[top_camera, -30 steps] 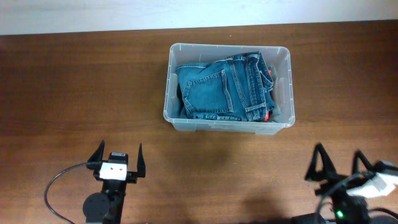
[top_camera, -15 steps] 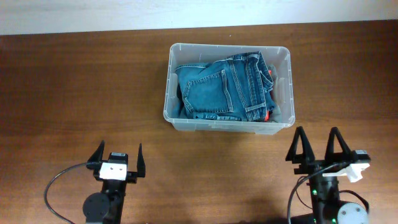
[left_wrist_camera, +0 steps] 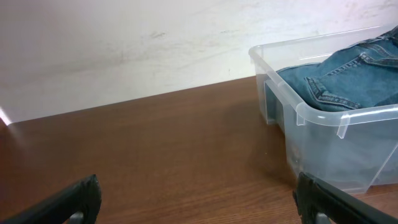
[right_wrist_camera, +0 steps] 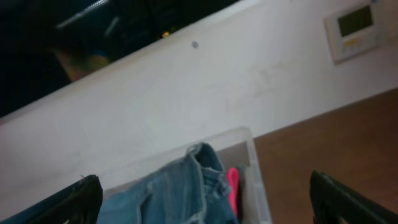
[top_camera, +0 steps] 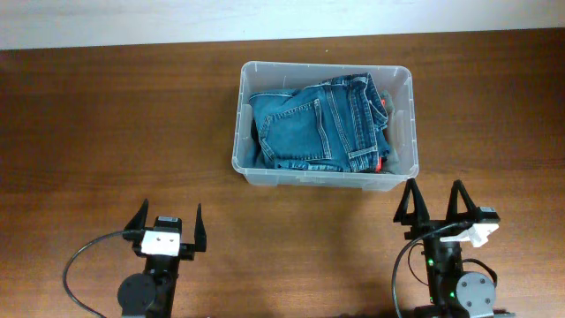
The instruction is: Pack container
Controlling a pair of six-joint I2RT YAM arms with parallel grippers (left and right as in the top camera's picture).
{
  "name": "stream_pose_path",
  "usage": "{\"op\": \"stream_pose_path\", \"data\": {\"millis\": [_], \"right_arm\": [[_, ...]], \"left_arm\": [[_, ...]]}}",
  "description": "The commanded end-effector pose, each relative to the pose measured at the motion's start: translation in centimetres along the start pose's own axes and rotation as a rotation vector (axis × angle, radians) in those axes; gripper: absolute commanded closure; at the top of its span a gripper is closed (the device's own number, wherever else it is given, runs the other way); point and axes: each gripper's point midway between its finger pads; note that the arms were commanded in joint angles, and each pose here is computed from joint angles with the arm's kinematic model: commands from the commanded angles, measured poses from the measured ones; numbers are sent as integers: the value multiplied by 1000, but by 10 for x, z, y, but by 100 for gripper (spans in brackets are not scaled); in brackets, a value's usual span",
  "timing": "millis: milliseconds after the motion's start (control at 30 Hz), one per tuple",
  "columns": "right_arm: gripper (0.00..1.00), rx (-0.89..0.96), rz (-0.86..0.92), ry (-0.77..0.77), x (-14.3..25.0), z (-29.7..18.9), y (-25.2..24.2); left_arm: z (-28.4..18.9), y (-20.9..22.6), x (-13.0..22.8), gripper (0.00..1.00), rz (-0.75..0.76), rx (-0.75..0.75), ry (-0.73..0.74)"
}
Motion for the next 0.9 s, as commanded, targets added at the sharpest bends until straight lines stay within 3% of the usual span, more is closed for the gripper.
{"op": "stream_pose_path", "data": {"millis": [0,533,867], "right_arm": [[2,3,-21,5,5,0,-5],[2,-43,-415,201,56,-4,-15],[2,-23,-425,253,67,-7,-23]], "left_arm": [[0,1,1,1,14,-5,-1],[0,1,1,1,14,-5,-1],[0,1,1,1,14,-5,-1]]}}
Point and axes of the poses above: each gripper's point midway between its finger pads, its own z axis out along the fingers, its own y axis along the line the jaws close on, x = y × z, and after that the axes turned 9 degrees about z, right-handed
